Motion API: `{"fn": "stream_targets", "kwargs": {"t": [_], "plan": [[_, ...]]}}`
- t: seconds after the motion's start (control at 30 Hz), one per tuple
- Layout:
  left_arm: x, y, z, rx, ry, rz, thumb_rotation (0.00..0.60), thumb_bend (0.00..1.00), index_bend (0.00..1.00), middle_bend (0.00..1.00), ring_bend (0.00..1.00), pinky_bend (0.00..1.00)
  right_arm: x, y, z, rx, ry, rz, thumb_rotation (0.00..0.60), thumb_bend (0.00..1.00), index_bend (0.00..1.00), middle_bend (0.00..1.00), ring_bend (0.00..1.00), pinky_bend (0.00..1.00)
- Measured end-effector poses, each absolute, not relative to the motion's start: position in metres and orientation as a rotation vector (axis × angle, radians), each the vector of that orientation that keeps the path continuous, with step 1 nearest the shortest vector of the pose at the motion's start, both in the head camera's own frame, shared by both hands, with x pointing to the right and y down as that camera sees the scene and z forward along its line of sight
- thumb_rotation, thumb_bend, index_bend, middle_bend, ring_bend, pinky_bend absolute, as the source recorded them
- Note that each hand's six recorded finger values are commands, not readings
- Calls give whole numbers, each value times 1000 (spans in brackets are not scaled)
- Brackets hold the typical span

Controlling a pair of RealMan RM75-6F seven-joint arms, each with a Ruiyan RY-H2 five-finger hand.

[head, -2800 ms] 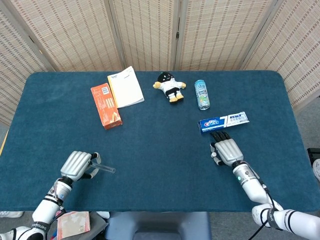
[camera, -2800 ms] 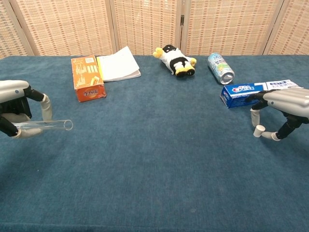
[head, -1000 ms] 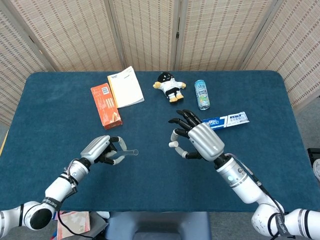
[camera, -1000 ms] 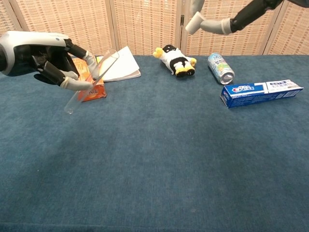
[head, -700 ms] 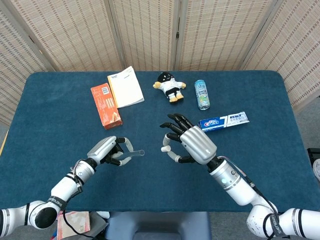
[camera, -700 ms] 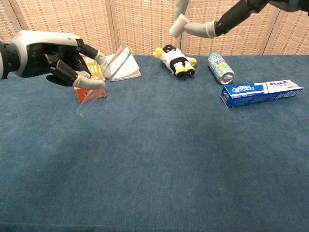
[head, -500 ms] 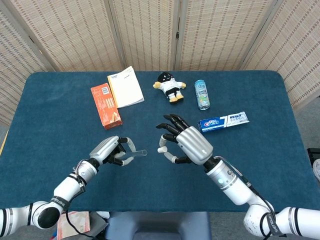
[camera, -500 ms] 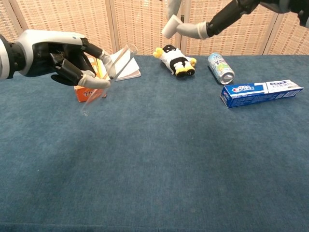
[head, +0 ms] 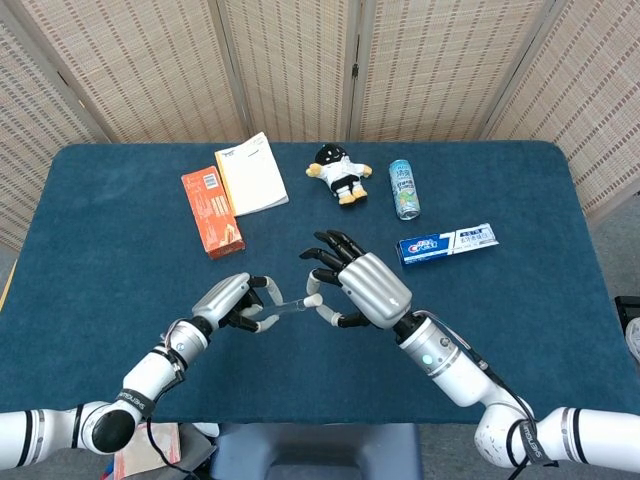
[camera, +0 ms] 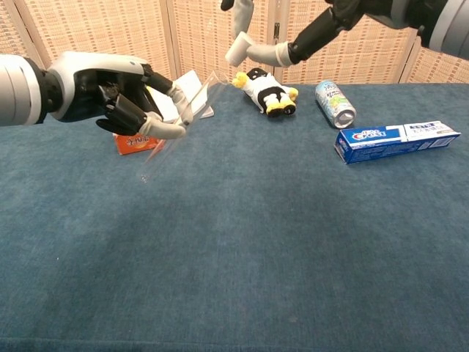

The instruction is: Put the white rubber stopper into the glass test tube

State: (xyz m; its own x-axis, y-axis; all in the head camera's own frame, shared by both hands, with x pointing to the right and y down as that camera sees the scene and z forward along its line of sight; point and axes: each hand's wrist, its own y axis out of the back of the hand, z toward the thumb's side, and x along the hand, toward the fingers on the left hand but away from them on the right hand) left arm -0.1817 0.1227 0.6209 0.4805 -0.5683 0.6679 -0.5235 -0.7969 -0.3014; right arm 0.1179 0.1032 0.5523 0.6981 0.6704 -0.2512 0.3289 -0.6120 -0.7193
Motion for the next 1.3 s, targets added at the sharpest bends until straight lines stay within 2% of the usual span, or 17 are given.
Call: {"fn": "stream_targets", "kwargs": {"t": [1.3], "plan": [[-170, 126, 624, -2669, 949, -1244, 600, 369, 577, 1000, 1000, 1000, 115, 108, 563, -2259, -721, 714, 600, 477, 620, 203, 0, 0]]}}
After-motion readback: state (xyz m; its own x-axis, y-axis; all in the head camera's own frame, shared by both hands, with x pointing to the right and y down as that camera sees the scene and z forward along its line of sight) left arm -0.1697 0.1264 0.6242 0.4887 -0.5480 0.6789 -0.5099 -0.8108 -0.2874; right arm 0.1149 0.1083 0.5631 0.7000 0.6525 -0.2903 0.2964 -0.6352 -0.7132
